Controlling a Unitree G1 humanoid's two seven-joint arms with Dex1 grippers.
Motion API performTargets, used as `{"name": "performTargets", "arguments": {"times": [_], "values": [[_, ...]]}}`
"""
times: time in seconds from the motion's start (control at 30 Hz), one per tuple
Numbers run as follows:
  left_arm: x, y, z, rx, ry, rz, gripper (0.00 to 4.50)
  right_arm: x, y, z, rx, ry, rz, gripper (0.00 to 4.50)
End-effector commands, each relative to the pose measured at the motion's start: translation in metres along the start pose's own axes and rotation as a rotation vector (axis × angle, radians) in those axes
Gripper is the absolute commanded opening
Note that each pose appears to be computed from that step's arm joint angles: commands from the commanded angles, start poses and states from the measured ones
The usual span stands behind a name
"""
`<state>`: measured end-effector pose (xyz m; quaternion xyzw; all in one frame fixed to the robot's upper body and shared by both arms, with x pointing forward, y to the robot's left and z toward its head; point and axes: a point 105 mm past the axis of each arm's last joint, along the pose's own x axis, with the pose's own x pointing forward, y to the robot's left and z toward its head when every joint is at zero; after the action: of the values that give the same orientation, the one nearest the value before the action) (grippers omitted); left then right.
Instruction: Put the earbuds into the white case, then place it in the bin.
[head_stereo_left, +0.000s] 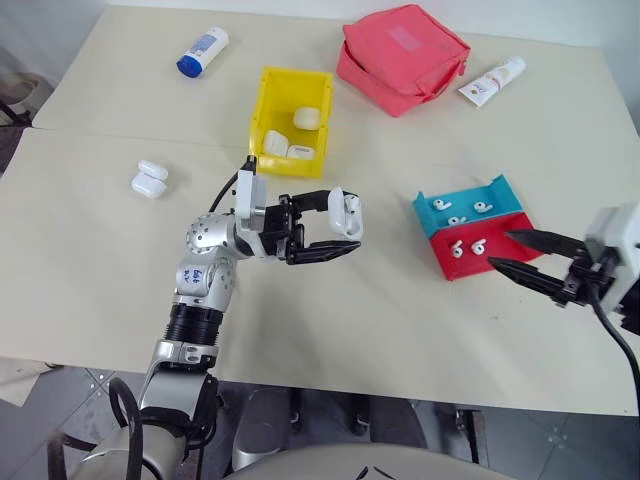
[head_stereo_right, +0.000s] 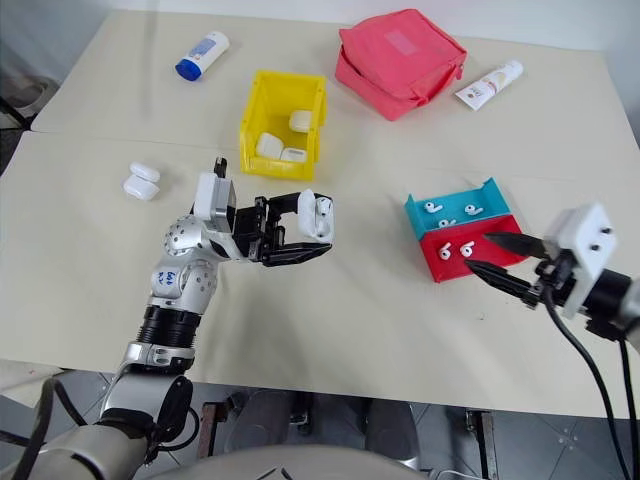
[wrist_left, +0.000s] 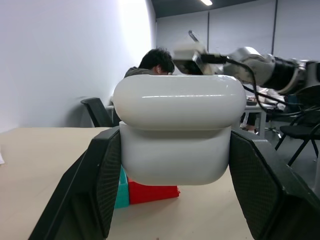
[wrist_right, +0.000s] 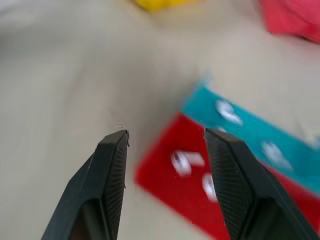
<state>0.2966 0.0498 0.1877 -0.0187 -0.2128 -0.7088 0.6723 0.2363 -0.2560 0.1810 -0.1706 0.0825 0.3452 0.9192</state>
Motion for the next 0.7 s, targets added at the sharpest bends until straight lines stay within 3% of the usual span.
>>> {"name": "performTargets", "arguments": {"times": [0.03, 0.33, 0.57, 0.7], "values": [[0.007, 0.0, 0.009, 0.028, -0.028, -0.039, 2.8, -0.033, -0.007, -0.009, 0.008, 0.012, -0.119, 2.5], [0.01, -0.002, 0.007, 0.028, -0.04, -0.042, 2.8, -0.036, -0.006, -0.006, 0.008, 0.022, -0.131, 2.5], [0.008, -0.003, 0.013, 0.077, -0.048, 0.003, 2.8, 0.011, -0.02, 0.029, -0.092, 0.013, -0.034, 2.5], [0.007, -0.007, 0.013, 0.092, -0.051, 0.031, 2.8, 0.039, -0.039, 0.037, -0.142, 0.088, -0.014, 2.5]]}}
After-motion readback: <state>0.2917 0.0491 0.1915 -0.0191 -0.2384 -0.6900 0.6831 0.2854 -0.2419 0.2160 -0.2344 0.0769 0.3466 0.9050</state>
